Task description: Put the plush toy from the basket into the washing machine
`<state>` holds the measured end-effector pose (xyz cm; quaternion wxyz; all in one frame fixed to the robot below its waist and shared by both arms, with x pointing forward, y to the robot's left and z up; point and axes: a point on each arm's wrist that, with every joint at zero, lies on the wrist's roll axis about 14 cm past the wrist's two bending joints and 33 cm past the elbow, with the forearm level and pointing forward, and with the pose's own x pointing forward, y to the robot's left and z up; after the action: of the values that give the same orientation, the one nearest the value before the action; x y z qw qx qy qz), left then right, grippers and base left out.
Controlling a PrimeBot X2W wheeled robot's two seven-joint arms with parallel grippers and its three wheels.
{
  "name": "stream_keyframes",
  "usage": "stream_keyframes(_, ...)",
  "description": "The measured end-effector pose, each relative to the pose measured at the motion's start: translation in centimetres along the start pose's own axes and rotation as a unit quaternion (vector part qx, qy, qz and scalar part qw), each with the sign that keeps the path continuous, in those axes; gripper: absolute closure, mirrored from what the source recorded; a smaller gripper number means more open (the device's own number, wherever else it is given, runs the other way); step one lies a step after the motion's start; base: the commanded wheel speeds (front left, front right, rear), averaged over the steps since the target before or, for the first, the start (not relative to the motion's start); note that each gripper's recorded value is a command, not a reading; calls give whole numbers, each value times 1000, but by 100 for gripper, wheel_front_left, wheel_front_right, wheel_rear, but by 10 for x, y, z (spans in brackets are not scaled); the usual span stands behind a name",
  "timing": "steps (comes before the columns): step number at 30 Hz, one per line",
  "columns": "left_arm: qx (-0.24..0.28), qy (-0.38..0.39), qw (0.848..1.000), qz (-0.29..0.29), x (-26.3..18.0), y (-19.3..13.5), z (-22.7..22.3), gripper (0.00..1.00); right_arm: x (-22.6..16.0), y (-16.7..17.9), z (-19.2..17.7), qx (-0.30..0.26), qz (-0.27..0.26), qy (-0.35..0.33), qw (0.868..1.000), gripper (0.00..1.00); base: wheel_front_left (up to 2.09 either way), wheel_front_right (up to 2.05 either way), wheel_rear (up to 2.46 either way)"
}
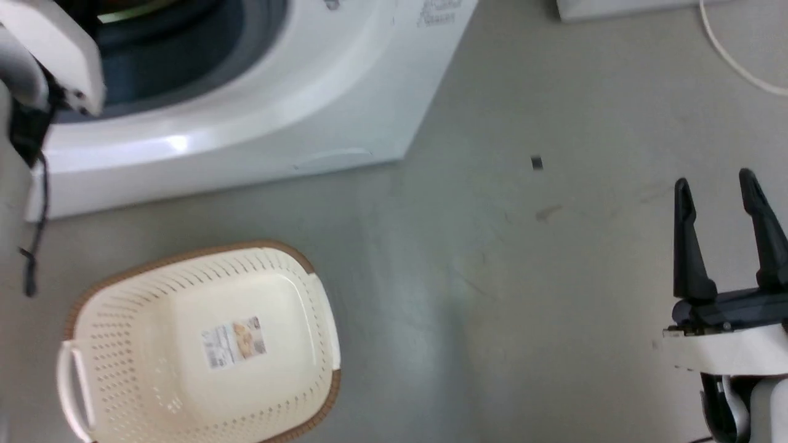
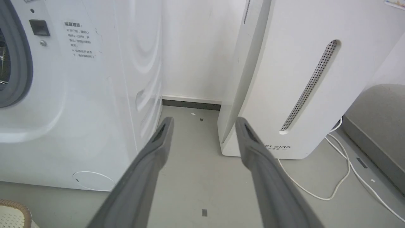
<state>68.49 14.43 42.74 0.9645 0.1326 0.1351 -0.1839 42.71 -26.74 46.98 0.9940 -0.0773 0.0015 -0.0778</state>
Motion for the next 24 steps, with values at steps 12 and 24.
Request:
stream_keyframes(12,-35,-179,981,64,-136,-6,98,0,-35,4,74,10,13,-93,996,0,0,0,0)
stream_keyframes(24,-76,-220,959,161,-279,-21,63,0,-57,30,112,31,55,-147,987,0,0,0,0)
